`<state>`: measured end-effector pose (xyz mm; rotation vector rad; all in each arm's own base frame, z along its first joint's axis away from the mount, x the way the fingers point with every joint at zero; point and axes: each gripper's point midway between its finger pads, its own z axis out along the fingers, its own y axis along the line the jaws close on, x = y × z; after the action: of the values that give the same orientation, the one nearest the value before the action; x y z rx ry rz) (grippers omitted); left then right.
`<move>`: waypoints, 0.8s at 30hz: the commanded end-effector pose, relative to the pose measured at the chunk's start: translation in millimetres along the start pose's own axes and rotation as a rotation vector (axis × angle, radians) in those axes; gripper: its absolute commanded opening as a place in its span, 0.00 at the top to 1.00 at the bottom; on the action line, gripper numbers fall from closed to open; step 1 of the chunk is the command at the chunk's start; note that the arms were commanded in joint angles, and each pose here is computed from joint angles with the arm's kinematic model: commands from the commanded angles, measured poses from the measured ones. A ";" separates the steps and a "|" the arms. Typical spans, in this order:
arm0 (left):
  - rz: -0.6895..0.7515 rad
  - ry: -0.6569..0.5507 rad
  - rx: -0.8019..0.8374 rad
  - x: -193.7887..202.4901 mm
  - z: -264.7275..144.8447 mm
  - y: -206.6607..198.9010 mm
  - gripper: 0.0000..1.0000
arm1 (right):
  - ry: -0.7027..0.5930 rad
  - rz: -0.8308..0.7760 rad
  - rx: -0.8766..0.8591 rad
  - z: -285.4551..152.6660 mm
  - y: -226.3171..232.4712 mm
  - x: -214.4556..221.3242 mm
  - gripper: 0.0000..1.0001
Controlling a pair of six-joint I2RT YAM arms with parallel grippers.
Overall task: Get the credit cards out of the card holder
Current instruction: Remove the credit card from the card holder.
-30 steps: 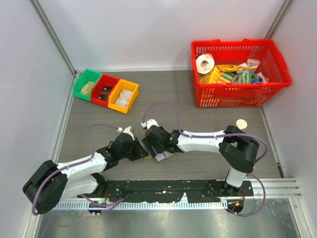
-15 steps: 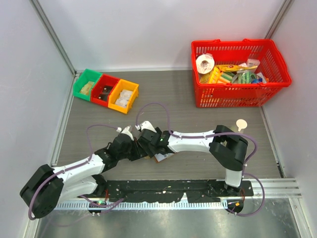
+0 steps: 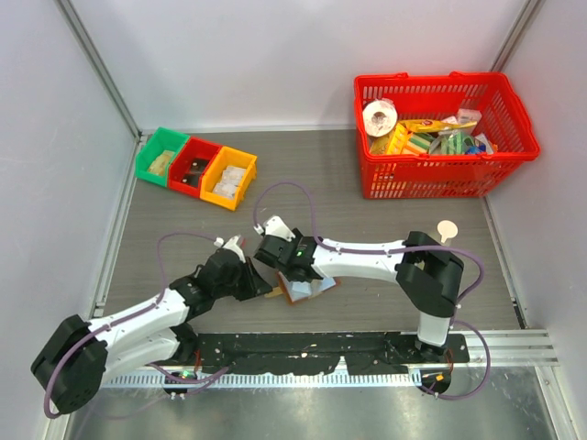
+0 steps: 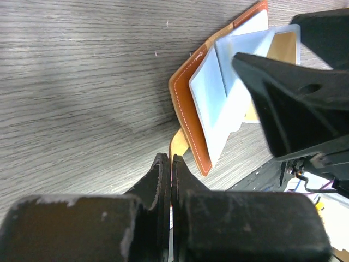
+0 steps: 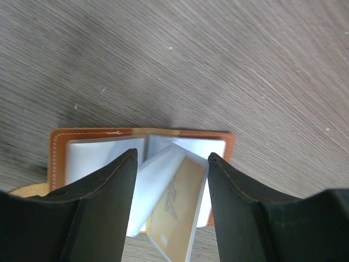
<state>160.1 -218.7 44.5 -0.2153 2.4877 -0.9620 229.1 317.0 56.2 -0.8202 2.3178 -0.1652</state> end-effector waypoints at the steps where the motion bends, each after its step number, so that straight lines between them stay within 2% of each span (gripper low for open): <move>1: 0.039 -0.018 -0.046 -2.0 -6.7 8.4 1.00 | -0.079 0.032 0.073 -26.9 -29.8 -21.8 0.42; 7: 0.066 -0.070 -0.106 -15.3 -6.4 14.6 1.00 | -0.076 0.091 0.055 -25.6 -48.4 -6.7 0.42; 15: 0.088 -0.138 -0.177 -35.4 4.4 20.3 0.99 | -0.150 0.242 -0.214 -30.7 -25.7 -11.5 0.43; 17: 0.100 -0.157 -0.205 -40.2 4.8 24.1 0.95 | -0.151 0.273 -0.254 -27.2 -22.3 -8.7 0.43; 22: 0.117 -0.162 -0.206 -45.3 3.5 18.7 0.94 | -0.150 0.360 -0.311 -16.3 -10.2 0.5 0.44; 23: 0.118 -0.153 -0.205 -43.8 3.8 18.6 0.91 | -0.147 0.375 -0.314 -15.4 -8.9 1.6 0.44; 24: 0.119 -0.147 -0.202 -42.8 3.1 18.0 0.82 | -0.148 0.381 -0.319 -13.3 -6.1 3.0 0.44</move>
<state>189.2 -190.2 32.4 -0.2155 2.4708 -0.6304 220.8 283.4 56.8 -0.6031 2.3814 0.2449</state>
